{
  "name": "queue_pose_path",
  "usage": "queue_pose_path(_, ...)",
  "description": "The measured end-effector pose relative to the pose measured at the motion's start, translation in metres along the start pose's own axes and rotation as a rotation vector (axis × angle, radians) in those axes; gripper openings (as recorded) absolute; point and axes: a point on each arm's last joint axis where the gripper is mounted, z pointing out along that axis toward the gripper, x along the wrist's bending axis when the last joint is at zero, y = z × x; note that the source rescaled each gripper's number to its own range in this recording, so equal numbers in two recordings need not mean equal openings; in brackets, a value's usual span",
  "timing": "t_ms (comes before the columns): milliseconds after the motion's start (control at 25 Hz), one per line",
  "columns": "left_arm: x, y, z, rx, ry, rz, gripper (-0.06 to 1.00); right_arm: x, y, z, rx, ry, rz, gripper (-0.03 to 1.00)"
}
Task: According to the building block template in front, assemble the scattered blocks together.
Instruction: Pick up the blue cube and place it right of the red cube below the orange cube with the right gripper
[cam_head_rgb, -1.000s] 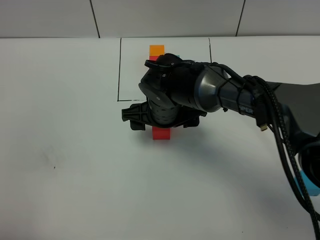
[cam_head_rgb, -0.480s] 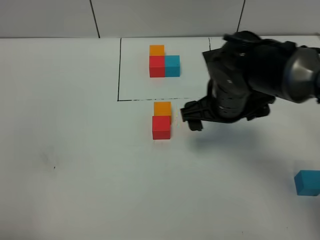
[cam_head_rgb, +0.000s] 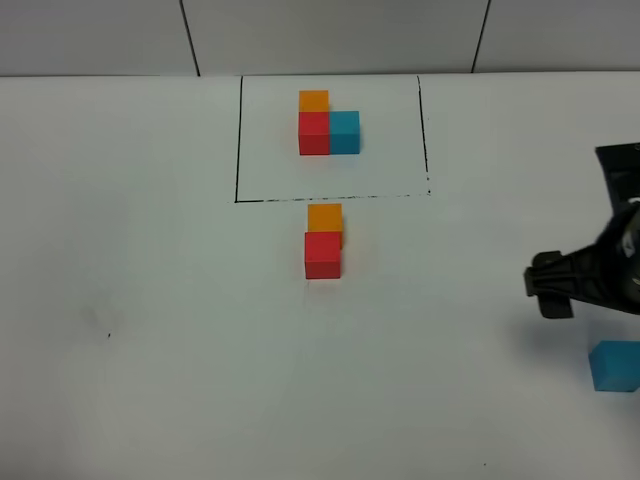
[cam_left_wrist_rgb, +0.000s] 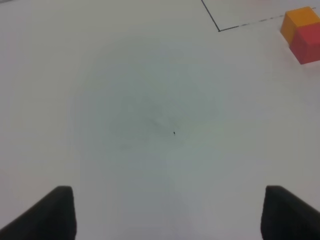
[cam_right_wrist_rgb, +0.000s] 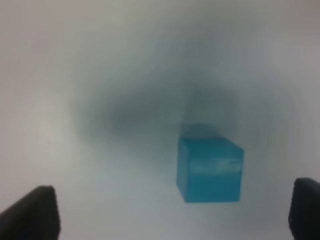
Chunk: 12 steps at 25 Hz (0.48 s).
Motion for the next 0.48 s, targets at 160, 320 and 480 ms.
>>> queue_pose_path(160, 0.0, 0.0, 0.0, 0.0, 0.0, 0.0, 0.88, -0.015, -0.018, 0.005, 0.015, -0.01, 0.004, 0.77)
queue_pose_path(320, 0.0, 0.0, 0.0, 0.0, 0.0, 0.0, 0.88, -0.022, -0.027, 0.017, 0.041, 0.006, -0.003, 0.72)
queue_pose_path(480, 0.0, 0.0, 0.0, 0.0, 0.0, 0.0, 0.88, -0.023, -0.031, 0.023, 0.042, 0.042, -0.018, 0.71)
